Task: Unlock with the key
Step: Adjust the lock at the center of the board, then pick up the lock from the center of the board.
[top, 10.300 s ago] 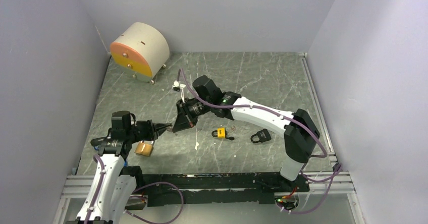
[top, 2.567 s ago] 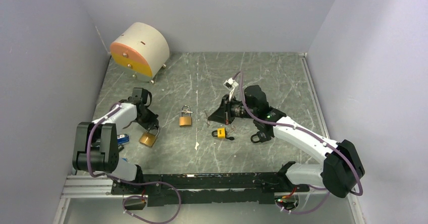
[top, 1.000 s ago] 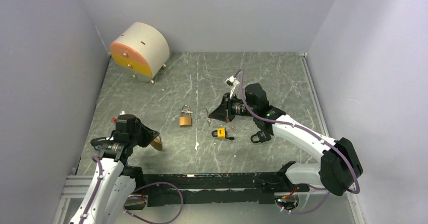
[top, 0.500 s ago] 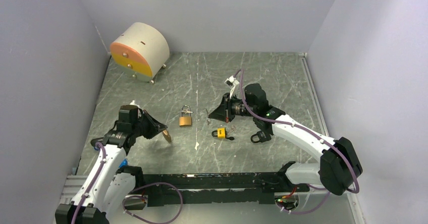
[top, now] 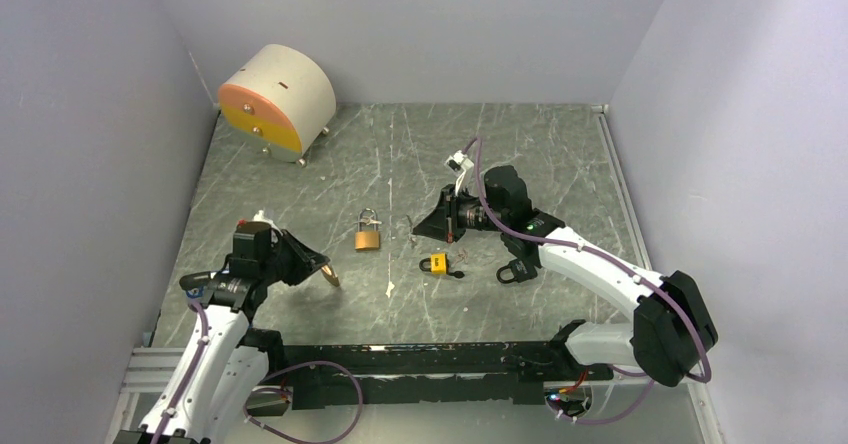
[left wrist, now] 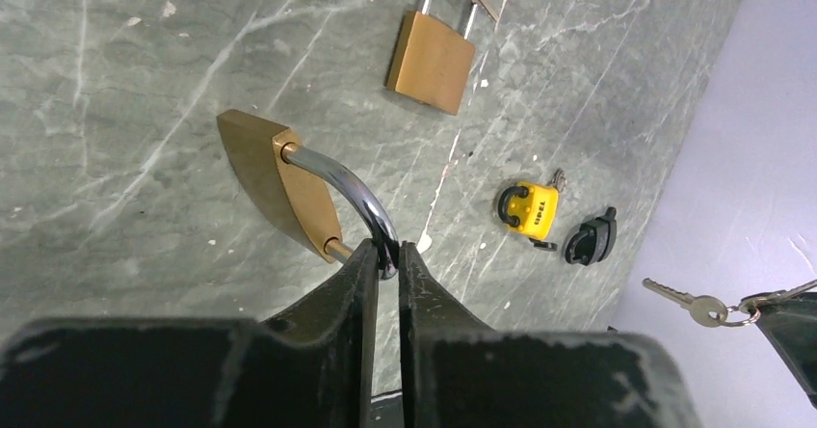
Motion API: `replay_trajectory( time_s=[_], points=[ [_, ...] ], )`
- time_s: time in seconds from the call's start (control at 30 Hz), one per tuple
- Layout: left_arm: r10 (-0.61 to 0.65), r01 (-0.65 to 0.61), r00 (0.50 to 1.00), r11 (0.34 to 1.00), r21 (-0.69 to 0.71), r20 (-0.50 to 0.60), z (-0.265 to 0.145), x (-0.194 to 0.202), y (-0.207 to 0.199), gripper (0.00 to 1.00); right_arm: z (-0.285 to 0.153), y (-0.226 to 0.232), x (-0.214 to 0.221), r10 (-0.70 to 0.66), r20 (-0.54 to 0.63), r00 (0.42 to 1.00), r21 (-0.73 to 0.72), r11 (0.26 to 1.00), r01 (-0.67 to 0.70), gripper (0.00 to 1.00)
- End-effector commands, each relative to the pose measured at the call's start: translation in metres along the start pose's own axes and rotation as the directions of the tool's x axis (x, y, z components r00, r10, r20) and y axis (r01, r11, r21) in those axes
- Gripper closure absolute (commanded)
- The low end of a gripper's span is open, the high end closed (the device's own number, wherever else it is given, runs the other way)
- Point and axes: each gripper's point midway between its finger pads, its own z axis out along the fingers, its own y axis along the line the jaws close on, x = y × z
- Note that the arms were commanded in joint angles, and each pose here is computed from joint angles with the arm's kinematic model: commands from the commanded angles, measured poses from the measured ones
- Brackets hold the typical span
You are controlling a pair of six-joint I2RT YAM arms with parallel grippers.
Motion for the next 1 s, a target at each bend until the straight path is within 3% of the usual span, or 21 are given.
replay_trajectory(
  time_s=[0.0,0.2,0.3,0.43,0.67,0.97],
  points=[
    [-0.008,0.009,1.0,0.998,-0.056,0.02,-0.004,0.0,0.011,0.79,0.002,0.007,-0.01,-0.029,0.036,0.999,-0.039,0.999,0.03,1.0],
    [-0.014,0.018,0.999,0.997,-0.074,0.052,-0.009,-0.007,0.01,0.36,0.002,0.006,-0.009,-0.025,0.034,0.999,-0.038,0.999,0.027,1.0],
    [-0.034,0.041,0.996,0.995,-0.093,0.077,-0.011,-0.015,0.008,0.23,0.002,0.005,-0.009,-0.022,0.035,0.999,-0.035,0.999,0.023,1.0],
    [-0.1,0.114,0.99,0.983,-0.141,0.103,-0.011,-0.019,0.012,0.17,0.002,0.004,-0.008,-0.019,0.036,0.999,-0.032,0.999,0.02,1.0],
    [-0.202,0.234,0.967,0.946,-0.223,0.156,-0.003,-0.017,0.027,0.18,0.003,0.003,-0.008,-0.016,0.037,0.999,-0.028,0.999,0.017,1.0],
    [-0.135,0.19,0.978,0.893,-0.408,0.16,0.014,-0.008,0.032,0.11,0.003,0.0,-0.005,-0.008,0.031,0.999,-0.018,1.0,0.008,1.0]
  ],
)
